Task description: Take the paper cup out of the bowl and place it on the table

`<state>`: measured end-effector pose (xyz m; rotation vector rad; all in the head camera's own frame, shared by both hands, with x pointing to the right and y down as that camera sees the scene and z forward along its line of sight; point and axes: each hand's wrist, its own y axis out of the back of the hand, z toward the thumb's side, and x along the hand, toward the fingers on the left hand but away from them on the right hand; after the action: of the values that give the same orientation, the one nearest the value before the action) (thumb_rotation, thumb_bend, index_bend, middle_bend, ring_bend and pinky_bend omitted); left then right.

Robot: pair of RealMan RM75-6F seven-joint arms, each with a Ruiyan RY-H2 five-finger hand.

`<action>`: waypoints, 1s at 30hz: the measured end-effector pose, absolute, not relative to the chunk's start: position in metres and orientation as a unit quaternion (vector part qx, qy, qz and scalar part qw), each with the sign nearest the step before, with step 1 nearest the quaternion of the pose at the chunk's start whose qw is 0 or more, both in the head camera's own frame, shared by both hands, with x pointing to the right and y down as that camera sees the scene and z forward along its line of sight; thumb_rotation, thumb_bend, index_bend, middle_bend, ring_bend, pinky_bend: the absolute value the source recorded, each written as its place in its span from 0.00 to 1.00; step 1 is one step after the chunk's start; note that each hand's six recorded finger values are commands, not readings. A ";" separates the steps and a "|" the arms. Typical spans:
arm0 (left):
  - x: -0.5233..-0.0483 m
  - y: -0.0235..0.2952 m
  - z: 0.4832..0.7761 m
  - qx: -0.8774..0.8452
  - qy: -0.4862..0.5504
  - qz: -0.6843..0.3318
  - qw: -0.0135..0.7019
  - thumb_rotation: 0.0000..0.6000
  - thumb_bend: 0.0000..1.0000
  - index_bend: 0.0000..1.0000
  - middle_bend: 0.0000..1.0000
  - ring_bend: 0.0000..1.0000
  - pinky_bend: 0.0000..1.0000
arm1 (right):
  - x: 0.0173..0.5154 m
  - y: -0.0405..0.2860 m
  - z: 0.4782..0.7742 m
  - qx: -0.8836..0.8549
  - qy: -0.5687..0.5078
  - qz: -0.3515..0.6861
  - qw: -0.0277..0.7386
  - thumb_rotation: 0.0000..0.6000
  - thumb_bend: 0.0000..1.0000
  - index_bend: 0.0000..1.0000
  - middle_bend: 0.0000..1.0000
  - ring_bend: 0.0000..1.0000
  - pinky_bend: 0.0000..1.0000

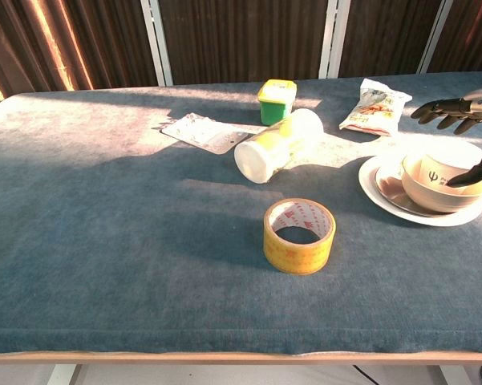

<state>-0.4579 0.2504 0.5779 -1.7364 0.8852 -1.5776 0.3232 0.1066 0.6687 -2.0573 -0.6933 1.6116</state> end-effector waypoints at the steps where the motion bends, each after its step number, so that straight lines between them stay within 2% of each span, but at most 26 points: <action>1: -0.458 0.250 0.578 -0.658 0.336 -0.598 0.311 1.00 0.31 0.07 0.15 0.14 0.39 | 0.323 0.107 0.669 -0.742 -0.250 0.582 0.217 1.00 0.06 0.08 0.06 0.08 0.15; 13: -0.459 0.250 0.578 -0.658 0.337 -0.597 0.309 1.00 0.31 0.07 0.15 0.14 0.39 | 0.320 0.105 0.675 -0.742 -0.253 0.585 0.210 1.00 0.06 0.11 0.08 0.09 0.16; 21: -0.460 0.251 0.575 -0.657 0.341 -0.597 0.309 1.00 0.31 0.07 0.15 0.14 0.39 | 0.313 0.104 0.681 -0.743 -0.249 0.583 0.215 1.00 0.06 0.15 0.13 0.16 0.25; 24: -0.461 0.250 0.575 -0.657 0.343 -0.596 0.309 1.00 0.31 0.07 0.15 0.14 0.39 | 0.312 0.104 0.682 -0.742 -0.250 0.582 0.218 1.00 0.06 0.17 0.17 0.23 0.37; 27: -0.461 0.250 0.575 -0.657 0.343 -0.597 0.308 1.00 0.31 0.07 0.15 0.14 0.39 | 0.312 0.104 0.683 -0.739 -0.249 0.584 0.225 1.00 0.06 0.20 0.20 0.26 0.69; 30: -0.461 0.250 0.575 -0.657 0.343 -0.596 0.308 1.00 0.31 0.07 0.15 0.14 0.39 | 0.312 0.104 0.684 -0.735 -0.249 0.588 0.228 1.00 0.06 0.21 0.21 0.27 0.73</action>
<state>-0.4611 0.2503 0.5755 -1.7381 0.9056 -1.5769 0.3124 0.1042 0.6840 -2.0237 -0.6859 1.6198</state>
